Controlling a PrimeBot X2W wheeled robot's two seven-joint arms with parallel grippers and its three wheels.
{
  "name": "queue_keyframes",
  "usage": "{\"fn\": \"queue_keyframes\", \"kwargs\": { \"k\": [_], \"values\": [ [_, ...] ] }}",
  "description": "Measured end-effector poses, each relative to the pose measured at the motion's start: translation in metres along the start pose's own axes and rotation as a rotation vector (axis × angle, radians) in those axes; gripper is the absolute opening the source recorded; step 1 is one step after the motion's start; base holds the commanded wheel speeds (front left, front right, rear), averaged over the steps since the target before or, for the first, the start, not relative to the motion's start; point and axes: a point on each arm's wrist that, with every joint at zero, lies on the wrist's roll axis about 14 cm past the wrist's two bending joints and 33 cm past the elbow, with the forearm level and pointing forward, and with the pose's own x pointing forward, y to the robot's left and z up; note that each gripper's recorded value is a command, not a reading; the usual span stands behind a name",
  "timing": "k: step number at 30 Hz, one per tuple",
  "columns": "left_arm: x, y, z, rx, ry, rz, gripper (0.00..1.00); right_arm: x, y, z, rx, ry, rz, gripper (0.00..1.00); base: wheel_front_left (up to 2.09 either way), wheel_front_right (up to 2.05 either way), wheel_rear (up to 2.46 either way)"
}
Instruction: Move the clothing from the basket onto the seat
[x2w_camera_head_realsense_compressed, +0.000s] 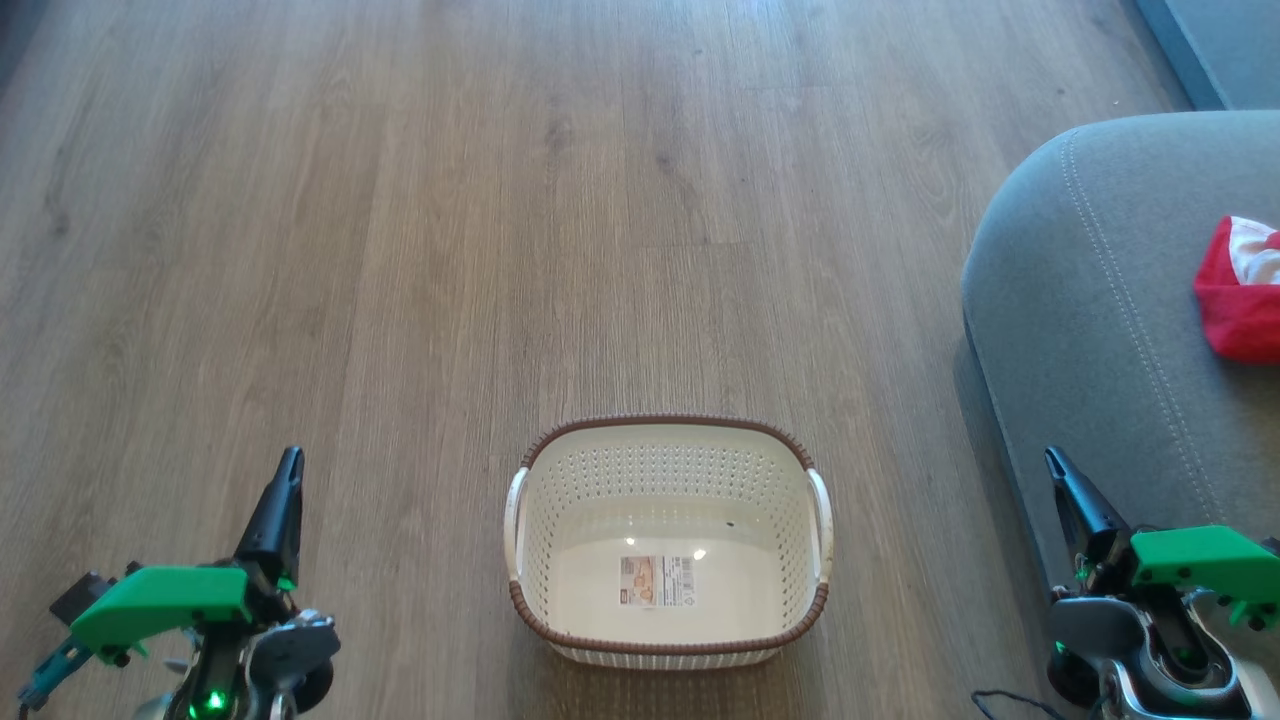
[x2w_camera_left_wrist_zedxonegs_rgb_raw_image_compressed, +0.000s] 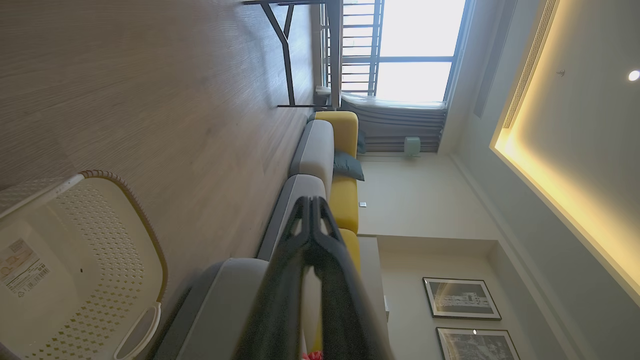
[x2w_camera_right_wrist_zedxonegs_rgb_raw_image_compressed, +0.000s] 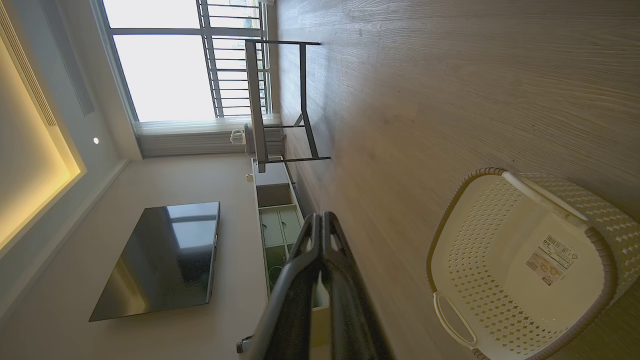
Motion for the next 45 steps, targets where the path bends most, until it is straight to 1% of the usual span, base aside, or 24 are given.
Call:
{"fn": "queue_keyframes", "kwargs": {
  "k": [45],
  "values": [
    [0.0, -0.0001, 0.0, 0.0, 0.0, 0.0, 0.0, -0.0001, -0.0003, -0.002, 0.007, 0.005, 0.0, 0.0, 0.0, 0.0, 0.0]
  ]
}}
